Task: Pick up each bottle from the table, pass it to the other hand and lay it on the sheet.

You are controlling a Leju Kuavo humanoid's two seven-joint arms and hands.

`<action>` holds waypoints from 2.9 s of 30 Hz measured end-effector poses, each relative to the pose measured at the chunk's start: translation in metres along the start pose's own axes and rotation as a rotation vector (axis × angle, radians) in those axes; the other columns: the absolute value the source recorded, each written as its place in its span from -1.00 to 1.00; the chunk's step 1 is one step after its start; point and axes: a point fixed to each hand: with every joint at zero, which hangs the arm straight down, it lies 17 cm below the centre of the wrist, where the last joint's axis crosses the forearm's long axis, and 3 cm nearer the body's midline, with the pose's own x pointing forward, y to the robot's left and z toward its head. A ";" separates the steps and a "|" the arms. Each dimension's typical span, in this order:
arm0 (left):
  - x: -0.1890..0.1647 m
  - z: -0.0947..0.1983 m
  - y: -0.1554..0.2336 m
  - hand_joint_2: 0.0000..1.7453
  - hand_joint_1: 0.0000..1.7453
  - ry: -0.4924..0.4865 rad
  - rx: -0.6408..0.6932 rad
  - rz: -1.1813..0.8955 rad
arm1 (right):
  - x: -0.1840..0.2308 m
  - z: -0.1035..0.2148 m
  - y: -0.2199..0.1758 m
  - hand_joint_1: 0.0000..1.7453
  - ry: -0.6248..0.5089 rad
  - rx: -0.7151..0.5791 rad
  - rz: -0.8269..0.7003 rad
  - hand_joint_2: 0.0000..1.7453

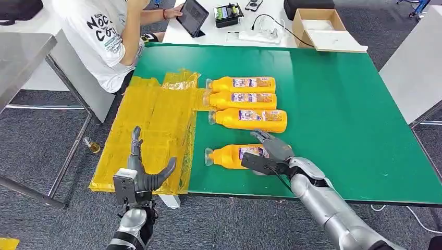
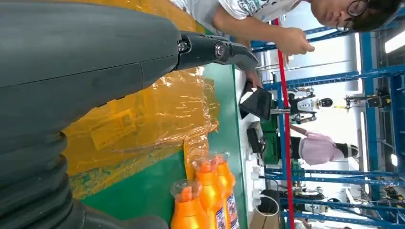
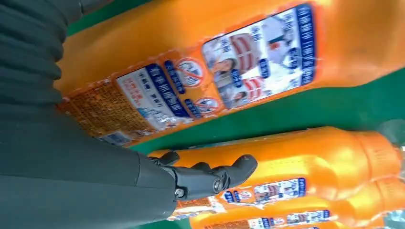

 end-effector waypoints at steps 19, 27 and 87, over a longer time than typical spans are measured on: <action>-0.011 0.003 -0.002 1.00 -1.00 0.025 -0.005 -0.031 | -0.031 0.001 0.009 -1.00 0.082 0.139 0.041 1.00; -0.016 0.001 -0.003 1.00 -1.00 0.039 -0.003 -0.018 | -0.042 0.004 0.013 1.00 0.113 0.241 0.054 1.00; 0.038 -0.017 -0.025 1.00 -1.00 0.027 -0.051 0.426 | 0.123 0.160 -0.193 1.00 -0.395 -1.262 -0.329 1.00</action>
